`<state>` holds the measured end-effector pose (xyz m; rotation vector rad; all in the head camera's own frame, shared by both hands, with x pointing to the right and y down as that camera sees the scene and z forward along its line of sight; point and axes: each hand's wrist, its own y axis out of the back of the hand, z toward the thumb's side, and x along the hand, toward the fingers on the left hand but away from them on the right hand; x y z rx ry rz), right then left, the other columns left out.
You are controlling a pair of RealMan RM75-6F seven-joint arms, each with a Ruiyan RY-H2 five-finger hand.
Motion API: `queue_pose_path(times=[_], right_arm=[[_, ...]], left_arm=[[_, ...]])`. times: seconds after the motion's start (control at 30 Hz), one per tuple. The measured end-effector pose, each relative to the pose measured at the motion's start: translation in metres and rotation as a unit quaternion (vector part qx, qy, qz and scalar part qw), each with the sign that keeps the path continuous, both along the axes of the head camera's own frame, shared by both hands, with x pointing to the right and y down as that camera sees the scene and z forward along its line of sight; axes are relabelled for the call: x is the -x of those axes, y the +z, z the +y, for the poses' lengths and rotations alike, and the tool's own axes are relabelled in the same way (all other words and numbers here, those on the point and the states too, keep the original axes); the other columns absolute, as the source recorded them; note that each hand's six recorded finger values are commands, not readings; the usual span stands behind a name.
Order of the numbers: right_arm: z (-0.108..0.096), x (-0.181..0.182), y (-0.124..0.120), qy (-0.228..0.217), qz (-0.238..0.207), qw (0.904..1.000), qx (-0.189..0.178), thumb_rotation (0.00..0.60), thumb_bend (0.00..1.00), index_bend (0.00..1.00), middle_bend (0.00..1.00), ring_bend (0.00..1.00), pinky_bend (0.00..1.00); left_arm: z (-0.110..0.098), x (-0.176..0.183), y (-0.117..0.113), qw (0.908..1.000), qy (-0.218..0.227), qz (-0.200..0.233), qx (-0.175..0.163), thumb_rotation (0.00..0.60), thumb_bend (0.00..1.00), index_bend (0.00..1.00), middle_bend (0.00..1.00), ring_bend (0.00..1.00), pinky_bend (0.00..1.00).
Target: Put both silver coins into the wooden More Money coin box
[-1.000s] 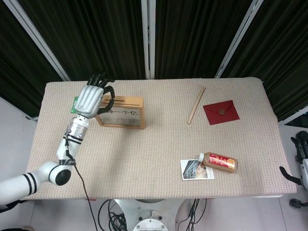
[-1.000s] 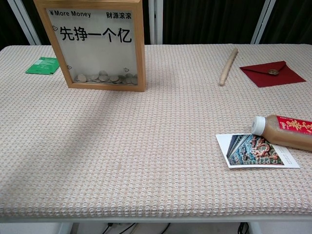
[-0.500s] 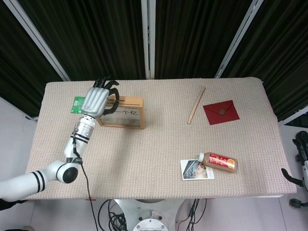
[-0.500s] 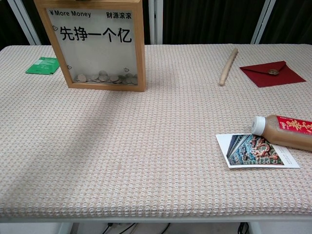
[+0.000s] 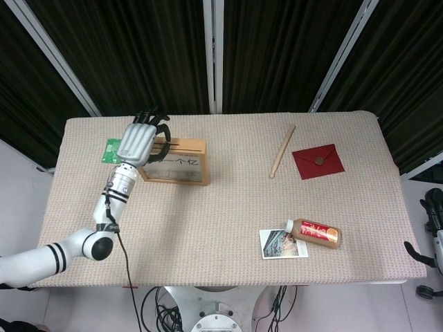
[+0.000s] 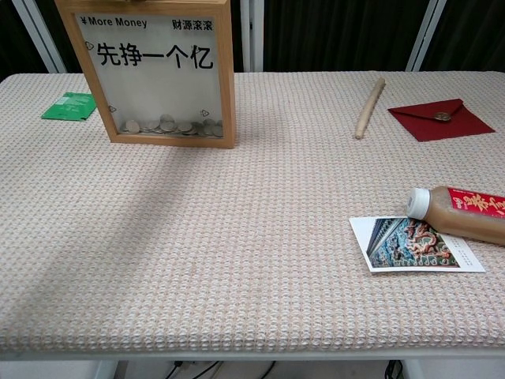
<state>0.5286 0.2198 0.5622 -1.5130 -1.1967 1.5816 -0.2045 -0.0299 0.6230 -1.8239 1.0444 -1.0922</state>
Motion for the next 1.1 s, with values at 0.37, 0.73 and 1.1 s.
queue_pose_path(times=[0.37,0.73,1.1], right_arm=[[-0.0002,0.0015,0.0013,-0.001,-0.001,1.0,0.001,0.6,0.19,0.0,0.0,0.0,0.0],[0.0,0.0018,0.0016,-0.001,0.0,1.0,0.001,0.6,0.19,0.0,0.0,0.0,0.0],[-0.0008,0.0014,0.0008,-0.001,0.001,1.0,0.001,0.6,0.19,0.0,0.0,0.0,0.0]], left_arm=[[0.0009,0.0011,-0.002,1.0,-0.003,0.005,0.006,0.6,0.44,0.61,0.23,0.02,0.05],[0.0039,0.0037,-0.0018,0.9998,-0.008,0.008,0.017,0.6,0.44,0.61,0.23,0.02,0.05],[0.0072,0.0037,0.0013,0.9997,0.005,0.002,0.024,0.6,0.42,0.11,0.19,0.02,0.04]])
